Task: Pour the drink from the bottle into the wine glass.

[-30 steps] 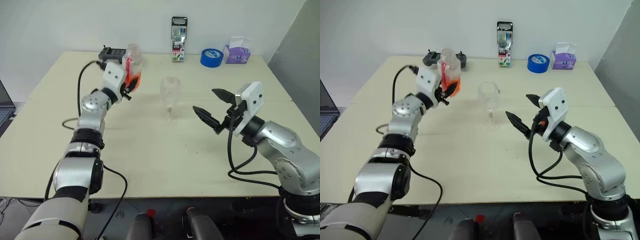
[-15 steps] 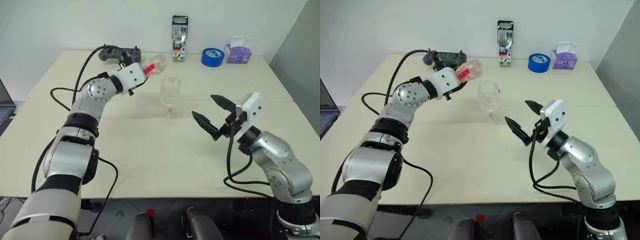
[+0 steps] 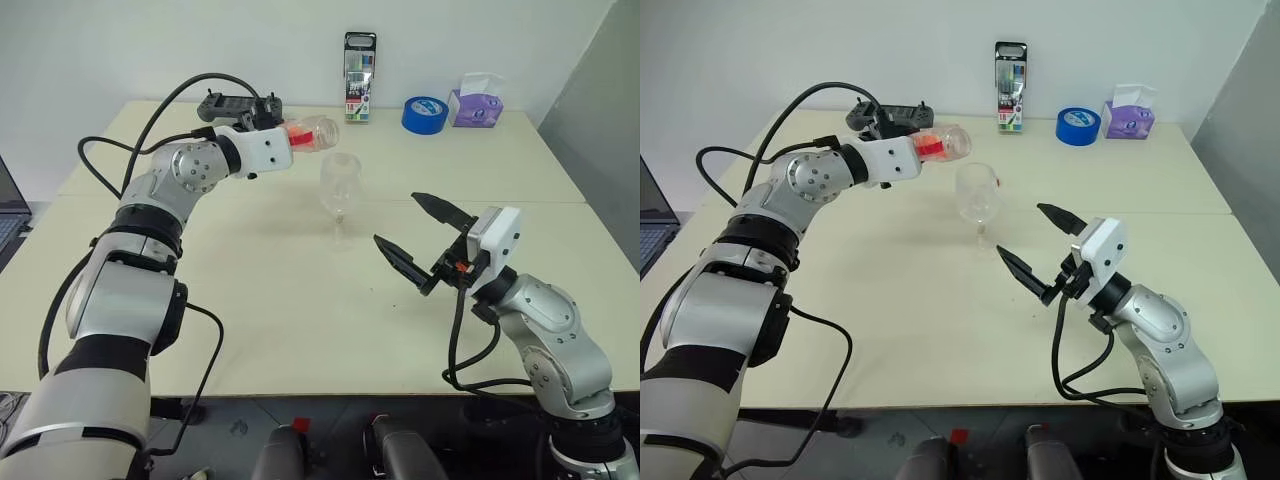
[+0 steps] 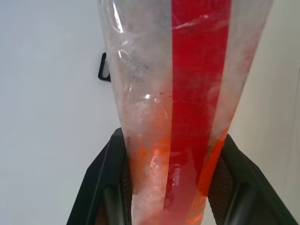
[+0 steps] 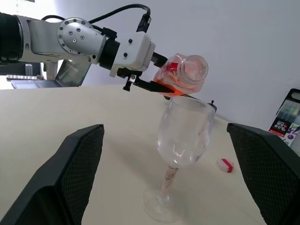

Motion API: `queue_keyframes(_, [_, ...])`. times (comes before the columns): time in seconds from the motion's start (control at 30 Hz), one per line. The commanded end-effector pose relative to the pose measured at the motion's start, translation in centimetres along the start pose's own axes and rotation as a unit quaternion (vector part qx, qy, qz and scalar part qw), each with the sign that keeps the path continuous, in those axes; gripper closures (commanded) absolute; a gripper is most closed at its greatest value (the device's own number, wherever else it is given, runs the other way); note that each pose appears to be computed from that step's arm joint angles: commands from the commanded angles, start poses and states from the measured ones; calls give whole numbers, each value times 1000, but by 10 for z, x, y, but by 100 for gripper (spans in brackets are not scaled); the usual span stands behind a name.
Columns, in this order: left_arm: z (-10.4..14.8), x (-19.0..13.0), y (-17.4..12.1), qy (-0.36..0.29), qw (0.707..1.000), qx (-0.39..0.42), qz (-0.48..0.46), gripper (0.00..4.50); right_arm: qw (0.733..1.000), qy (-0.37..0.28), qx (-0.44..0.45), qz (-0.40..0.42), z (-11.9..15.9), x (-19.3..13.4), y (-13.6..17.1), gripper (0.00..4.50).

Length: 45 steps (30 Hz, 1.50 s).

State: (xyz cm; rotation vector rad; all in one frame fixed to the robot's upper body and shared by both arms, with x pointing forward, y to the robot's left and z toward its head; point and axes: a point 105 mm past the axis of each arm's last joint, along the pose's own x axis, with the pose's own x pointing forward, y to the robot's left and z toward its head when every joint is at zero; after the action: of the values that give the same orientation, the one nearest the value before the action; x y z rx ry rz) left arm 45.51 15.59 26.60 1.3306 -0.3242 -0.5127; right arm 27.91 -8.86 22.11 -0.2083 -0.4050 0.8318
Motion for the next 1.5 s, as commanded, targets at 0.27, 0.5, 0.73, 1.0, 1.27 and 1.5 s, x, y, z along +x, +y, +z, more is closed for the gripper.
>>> queue_keyframes(0.27, [9,-3,29,-2,996,87,23,283,1000,-18,-11,-3,8,4,-2,0])
queue_keyframes(0.5, [8,-4,36,10,992,121,24,283,1000,-20,-6,-5,9,5,-1,0])
queue_keyframes(0.73, [7,-5,41,19,988,150,29,283,1000,-19,-4,-11,7,5,-2,0])
queue_keyframes(1.0, [8,-5,46,24,984,174,33,283,1000,-19,-3,-19,7,5,-5,0])
queue_keyframes(1.27, [11,-4,49,23,980,195,37,283,1000,-17,-1,-27,6,4,-7,0])
queue_keyframes(1.5, [14,-2,52,21,977,210,40,283,999,-15,0,-34,5,3,-9,0])
